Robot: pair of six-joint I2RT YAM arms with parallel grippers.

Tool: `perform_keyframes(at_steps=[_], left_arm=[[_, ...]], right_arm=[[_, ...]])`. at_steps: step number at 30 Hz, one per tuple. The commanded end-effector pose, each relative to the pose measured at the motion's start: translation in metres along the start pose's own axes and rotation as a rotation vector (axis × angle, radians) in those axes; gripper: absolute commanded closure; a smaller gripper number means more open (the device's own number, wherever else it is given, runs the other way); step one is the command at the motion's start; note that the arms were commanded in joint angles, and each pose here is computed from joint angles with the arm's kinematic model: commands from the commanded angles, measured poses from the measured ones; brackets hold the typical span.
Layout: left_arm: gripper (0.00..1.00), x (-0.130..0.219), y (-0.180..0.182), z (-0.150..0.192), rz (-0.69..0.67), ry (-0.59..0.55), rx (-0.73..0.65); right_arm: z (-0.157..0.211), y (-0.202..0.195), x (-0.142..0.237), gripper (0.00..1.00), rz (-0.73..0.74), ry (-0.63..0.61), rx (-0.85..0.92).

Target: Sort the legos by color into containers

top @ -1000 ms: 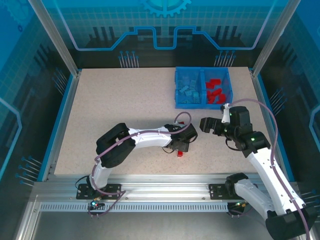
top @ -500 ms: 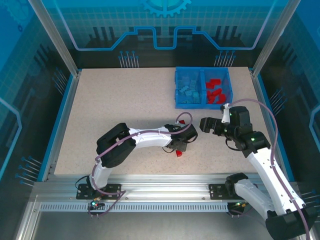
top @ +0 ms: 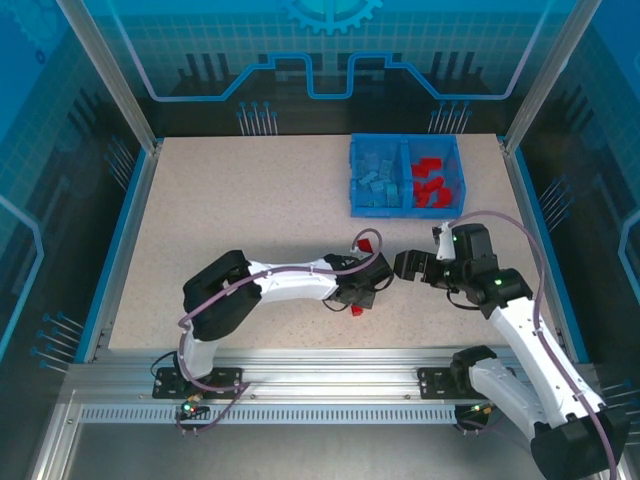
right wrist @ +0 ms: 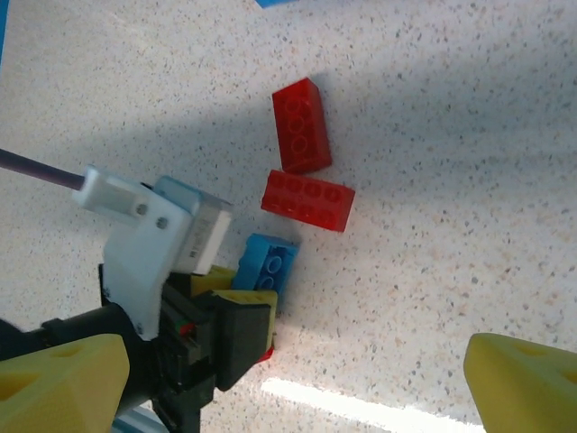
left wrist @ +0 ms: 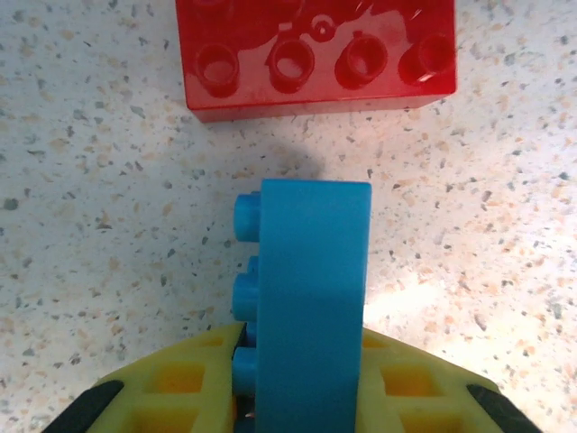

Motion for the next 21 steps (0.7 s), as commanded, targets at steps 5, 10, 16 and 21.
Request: perform_keyframes(at_steps=[5,10,16,21], left_arm=[[0.88,0.078,-0.018,-0.064,0.042,-0.326,-0.059],[0.88,0.084,-0.022,-0.142,-0.068,-0.466,-0.05],[0.88,0.056,-0.031,-0.223,-0.094,-0.619,-0.067],[0.88,0.022,-0.026,-0.262,-0.141,-0.694,-0.106]], right_arm=[[-0.003,0.003,0.022,0.03,-0.009,-0.101,-0.061],[-0.015,0.005,0.034,0.03,0.021,-0.196,-0.061],[-0.018,0.002,0.03,0.02,0.035,-0.213,-0.067],[-0.016,0.0,0.031,0.02,0.053,-0.209,-0.052]])
Point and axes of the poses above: each hand's point on the last joint's axis, 136 mm out from that joint toward the fingers, its own x axis back along the fingers, its own y axis along the line the jaws close on, z = x × y, the point moved 8 cm from there along x, back along the fingers, and after that the axes turned 4 degrees about x, right-handed, at the moved point
